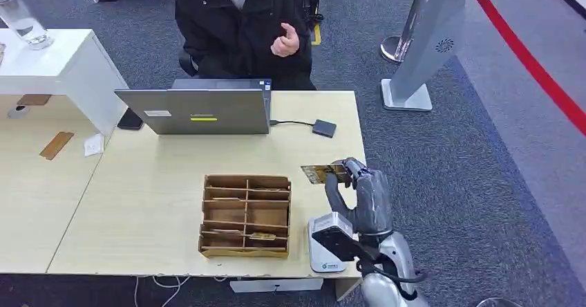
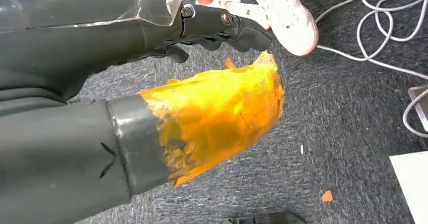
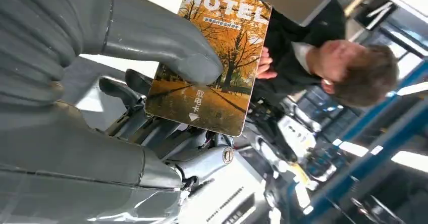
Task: Pass the card to the sensor for recognition and then transmit it.
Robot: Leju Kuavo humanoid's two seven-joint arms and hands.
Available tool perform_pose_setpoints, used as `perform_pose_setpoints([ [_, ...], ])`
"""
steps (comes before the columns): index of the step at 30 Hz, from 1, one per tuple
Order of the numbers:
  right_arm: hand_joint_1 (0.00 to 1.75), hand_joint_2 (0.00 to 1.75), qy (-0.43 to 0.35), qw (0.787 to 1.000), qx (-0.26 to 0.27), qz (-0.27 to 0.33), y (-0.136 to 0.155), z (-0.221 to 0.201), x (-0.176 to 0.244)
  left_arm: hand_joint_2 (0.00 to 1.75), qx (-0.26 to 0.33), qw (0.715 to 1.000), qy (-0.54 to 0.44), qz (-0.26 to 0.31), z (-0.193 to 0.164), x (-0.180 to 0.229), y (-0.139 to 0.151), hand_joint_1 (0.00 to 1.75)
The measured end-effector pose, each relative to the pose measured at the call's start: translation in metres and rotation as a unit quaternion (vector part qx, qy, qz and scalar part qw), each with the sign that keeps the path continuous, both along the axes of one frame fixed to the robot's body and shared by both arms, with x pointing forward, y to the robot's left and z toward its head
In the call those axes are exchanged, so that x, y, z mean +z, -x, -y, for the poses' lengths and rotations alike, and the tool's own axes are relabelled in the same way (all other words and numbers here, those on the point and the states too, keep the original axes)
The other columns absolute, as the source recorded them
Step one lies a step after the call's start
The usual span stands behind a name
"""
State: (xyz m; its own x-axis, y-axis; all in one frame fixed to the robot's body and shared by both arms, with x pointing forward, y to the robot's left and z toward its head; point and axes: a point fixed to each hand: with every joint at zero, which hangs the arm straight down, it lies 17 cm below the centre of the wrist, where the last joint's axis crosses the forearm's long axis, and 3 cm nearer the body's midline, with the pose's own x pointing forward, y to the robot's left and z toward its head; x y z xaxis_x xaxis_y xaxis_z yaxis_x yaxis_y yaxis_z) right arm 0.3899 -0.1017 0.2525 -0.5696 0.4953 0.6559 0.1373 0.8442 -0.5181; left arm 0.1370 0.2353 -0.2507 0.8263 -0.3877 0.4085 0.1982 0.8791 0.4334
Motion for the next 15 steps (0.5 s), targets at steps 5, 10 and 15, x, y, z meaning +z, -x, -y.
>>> perform_pose_setpoints([
  [5, 1.75, 1.75, 0.016, 1.0, 0.01, 0.02, -0.01, -0.012, 0.022, 0.0, -0.004, 1.0, 0.0, -0.001, 0.001, 0.0, -0.001, 0.0],
  [10, 1.75, 1.75, 0.046, 0.998, 0.013, 0.035, -0.023, -0.026, 0.041, 0.0, -0.01, 1.0, 0.002, -0.006, 0.002, -0.001, -0.001, 0.0],
  [15, 1.75, 1.75, 0.069, 0.996, 0.016, 0.046, -0.033, -0.037, 0.053, 0.0, -0.016, 1.0, 0.003, -0.011, 0.004, -0.001, -0.002, 0.0],
])
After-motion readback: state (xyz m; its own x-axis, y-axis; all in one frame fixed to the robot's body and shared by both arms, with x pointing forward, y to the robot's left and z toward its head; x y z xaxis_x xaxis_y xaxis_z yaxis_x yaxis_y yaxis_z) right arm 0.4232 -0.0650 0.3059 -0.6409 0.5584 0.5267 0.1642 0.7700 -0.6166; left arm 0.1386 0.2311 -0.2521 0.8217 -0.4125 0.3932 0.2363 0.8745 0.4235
